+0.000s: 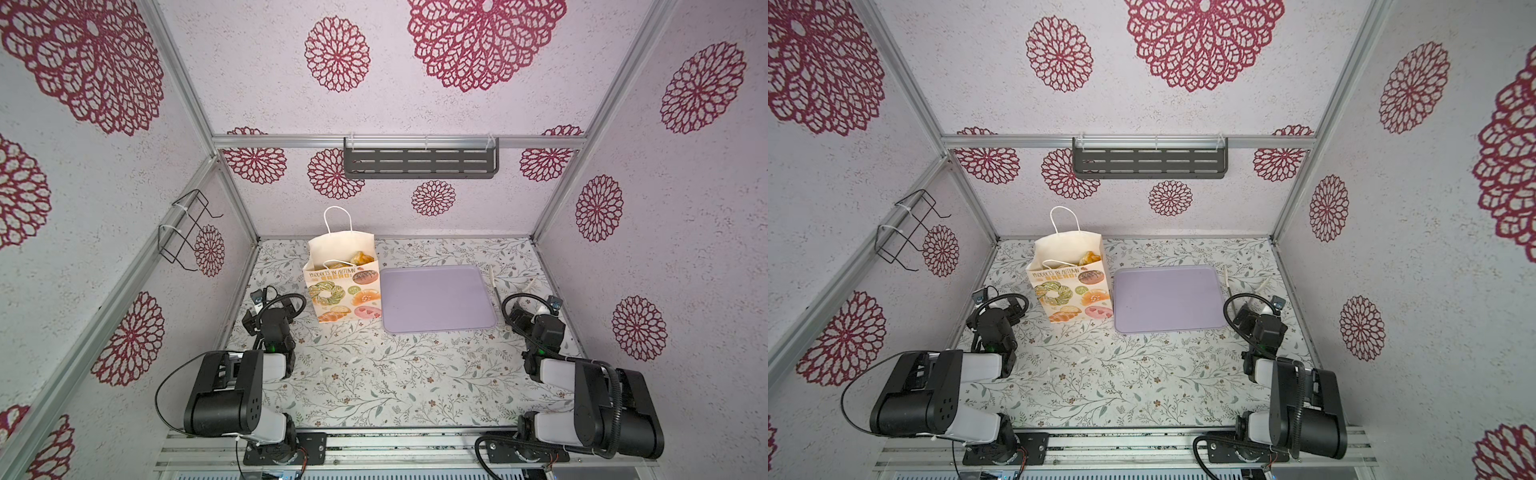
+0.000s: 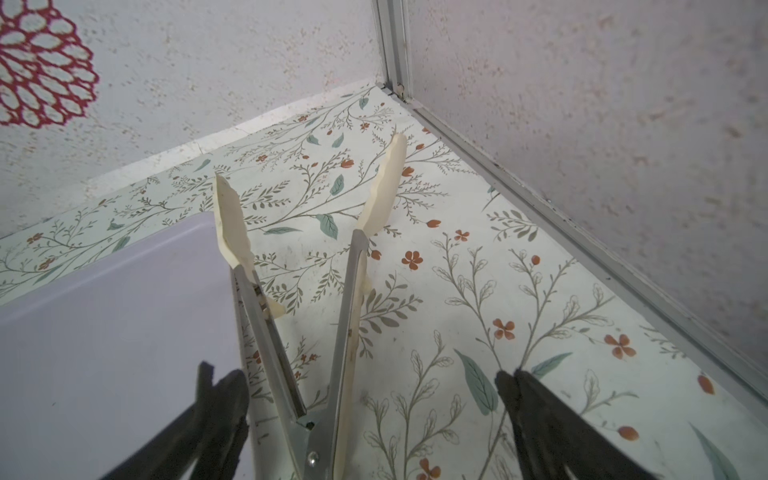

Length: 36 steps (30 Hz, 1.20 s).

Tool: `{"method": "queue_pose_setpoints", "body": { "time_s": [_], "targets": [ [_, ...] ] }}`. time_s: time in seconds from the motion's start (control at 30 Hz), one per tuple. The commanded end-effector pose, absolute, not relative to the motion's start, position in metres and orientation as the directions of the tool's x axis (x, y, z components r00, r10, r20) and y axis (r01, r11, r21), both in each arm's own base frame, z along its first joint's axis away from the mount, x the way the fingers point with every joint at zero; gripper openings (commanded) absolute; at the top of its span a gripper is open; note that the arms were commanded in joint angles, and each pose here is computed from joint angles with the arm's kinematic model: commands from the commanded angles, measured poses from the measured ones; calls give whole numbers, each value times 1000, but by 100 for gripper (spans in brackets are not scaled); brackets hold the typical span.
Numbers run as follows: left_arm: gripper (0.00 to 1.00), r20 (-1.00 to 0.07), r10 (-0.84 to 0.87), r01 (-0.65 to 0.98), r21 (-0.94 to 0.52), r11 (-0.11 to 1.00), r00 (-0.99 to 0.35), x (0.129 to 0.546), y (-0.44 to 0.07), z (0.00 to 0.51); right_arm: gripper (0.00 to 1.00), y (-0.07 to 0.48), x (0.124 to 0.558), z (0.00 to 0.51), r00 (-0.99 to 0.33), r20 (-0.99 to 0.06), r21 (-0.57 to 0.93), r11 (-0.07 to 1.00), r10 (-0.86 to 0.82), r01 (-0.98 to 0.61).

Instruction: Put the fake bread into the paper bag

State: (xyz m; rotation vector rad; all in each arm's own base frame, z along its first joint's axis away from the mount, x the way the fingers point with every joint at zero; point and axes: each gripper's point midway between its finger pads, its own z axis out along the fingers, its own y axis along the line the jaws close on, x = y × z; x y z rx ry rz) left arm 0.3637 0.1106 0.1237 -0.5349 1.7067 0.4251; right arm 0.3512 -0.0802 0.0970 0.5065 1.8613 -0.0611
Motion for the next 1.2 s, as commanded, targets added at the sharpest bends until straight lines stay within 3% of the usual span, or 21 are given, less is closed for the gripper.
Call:
{"method": "queue_pose_setpoints", "body": {
  "time_s": [0.0, 0.2, 0.67, 0.87, 1.17],
  "targets": [
    [97, -987, -90, -527, -5, 850, -135, 379, 105, 133, 99, -87, 354, 122, -143, -943, 229, 898, 300, 376],
    [97, -985, -50, -452, 31, 891, -165, 389, 90, 128, 99, -86, 350, 128, -79, -962, 218, 910, 261, 354],
    [97, -982, -58, -454, 29, 890, -178, 391, 92, 127, 99, -66, 369, 125, -159, -966, 162, 955, 205, 249],
    [97, -981, -71, -444, 18, 896, -183, 392, 94, 126, 99, -26, 389, 116, -233, -972, 8, 990, 41, 142],
    [97, -979, -82, -435, 8, 901, -187, 393, 95, 125, 99, -24, 381, 112, -207, -978, -16, 986, 20, 167]
  ]
}}
